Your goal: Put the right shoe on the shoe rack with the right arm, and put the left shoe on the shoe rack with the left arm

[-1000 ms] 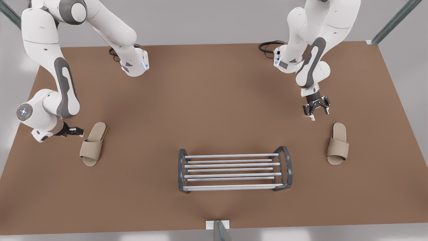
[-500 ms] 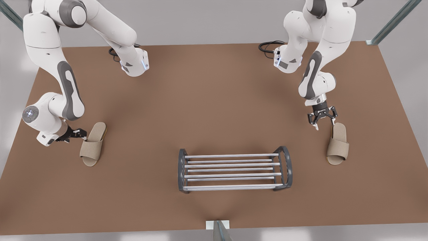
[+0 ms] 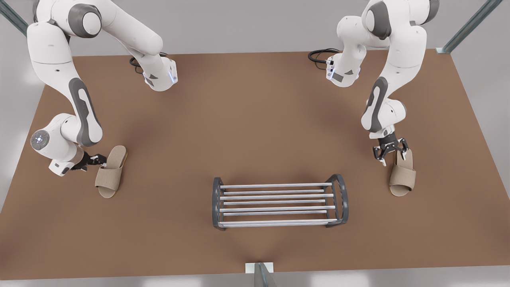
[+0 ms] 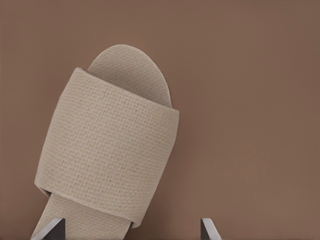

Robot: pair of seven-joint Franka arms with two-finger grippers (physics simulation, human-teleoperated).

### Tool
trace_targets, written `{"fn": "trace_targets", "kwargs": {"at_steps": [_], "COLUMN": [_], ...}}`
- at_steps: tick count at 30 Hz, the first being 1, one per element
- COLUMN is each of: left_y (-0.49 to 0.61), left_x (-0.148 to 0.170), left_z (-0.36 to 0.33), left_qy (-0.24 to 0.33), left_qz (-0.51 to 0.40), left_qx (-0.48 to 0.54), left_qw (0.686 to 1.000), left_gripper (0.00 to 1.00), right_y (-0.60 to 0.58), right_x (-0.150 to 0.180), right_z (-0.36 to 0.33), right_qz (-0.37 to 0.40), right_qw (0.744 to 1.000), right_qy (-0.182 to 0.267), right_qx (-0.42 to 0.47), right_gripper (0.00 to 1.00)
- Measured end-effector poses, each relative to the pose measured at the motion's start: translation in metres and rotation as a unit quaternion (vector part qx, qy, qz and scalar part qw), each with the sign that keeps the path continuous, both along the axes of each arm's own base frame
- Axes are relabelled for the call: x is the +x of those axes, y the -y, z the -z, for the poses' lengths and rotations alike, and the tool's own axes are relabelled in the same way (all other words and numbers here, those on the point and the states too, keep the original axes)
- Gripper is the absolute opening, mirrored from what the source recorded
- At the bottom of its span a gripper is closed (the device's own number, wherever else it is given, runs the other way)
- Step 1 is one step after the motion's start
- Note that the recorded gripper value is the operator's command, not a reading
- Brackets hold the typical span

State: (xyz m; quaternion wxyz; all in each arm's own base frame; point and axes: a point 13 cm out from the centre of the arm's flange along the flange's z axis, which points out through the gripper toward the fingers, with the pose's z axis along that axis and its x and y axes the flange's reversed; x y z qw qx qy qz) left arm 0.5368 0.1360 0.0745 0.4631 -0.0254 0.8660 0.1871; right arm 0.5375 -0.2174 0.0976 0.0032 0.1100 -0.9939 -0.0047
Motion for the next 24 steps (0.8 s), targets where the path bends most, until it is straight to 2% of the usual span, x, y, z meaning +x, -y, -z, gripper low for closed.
{"fn": "trace_targets", "kwargs": {"at_steps": [14, 15, 18, 22, 24], "left_y": [0.000, -0.001, 0.001, 0.001, 0.002], "left_x": [0.040, 0.040, 0.035, 0.033, 0.034], "left_z": [0.014, 0.016, 0.027, 0.033, 0.032], "left_qy": [0.003, 0.001, -0.008, -0.013, -0.013], "left_qz": [0.004, 0.003, 0.001, 0.001, 0.001], "left_qx": [-0.009, -0.010, -0.018, -0.019, -0.019], "left_qw": [1.000, 1.000, 1.000, 1.000, 1.000], "left_gripper": [1.00, 1.00, 1.00, 1.00, 0.88], "right_y": [0.000, 0.000, 0.001, 0.002, 0.003], "right_x": [0.005, 0.006, 0.010, 0.014, 0.014], "right_z": [0.039, 0.041, 0.041, 0.039, 0.039], "right_qz": [-0.003, -0.004, -0.005, -0.006, -0.007], "right_qw": [1.000, 1.000, 1.000, 1.000, 1.000], "right_qy": [0.005, 0.007, 0.013, 0.020, 0.022], "right_qx": [0.009, 0.009, 0.007, 0.006, 0.006], "right_gripper": [1.00, 0.96, 0.69, 0.47, 0.46]}}
